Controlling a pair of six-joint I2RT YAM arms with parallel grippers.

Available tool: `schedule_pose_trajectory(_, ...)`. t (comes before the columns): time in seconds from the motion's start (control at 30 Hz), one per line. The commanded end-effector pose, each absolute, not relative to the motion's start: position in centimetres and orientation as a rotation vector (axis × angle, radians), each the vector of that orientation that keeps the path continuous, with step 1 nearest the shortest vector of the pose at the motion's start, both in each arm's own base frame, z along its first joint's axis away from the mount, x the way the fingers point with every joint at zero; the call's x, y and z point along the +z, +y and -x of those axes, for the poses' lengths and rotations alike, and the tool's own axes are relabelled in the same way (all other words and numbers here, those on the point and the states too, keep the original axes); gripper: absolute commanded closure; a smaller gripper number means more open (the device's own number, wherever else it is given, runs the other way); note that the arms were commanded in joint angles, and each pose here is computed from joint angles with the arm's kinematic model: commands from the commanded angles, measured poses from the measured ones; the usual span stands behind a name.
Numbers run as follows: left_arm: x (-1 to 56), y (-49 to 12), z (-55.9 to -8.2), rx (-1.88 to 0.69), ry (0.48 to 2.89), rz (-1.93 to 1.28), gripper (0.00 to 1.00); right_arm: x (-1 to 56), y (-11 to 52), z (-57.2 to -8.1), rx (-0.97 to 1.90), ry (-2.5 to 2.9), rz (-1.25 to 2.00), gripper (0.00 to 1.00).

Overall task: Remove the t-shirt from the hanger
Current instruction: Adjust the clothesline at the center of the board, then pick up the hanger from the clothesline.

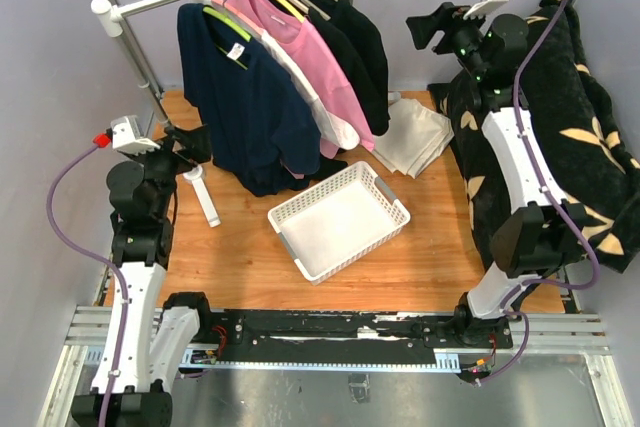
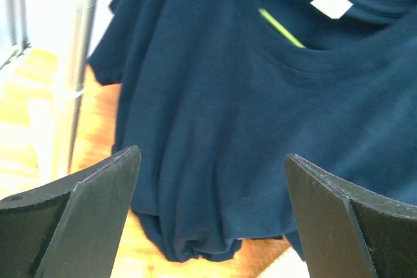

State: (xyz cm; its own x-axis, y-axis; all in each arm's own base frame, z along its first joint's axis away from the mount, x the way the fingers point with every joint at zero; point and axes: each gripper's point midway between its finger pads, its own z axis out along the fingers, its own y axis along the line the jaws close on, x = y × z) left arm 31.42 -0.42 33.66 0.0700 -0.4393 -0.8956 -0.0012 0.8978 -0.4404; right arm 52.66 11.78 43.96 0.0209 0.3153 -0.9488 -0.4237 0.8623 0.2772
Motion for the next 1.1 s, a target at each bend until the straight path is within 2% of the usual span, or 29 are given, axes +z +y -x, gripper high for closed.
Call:
schedule_pose_trajectory(0.0,36.8,-4.0,-29.5,-0.498,1.401,0.191,0.03,45.3,15.8,-50.4,0.72,1.421,0.278,0.22)
schedule_pose_trajectory(0.27,35.9,-6.3,-28.9,-0.594,1.418,0.118,0.03,46.2,21.4,-48.9,0.703,1.43,0.465,0.22)
schedule_pose_trajectory(0.5,35.5,-7.0,-28.7,-0.636,1.425,0.108,0.03,47.1,23.5,-48.2,0.715,1.41,0.501,0.23)
schedule_pose_trajectory(1.07,35.7,-7.6,-27.9,-0.672,1.424,0.083,0.03,45.8,26.7,-50.9,0.677,1.46,0.551,0.38)
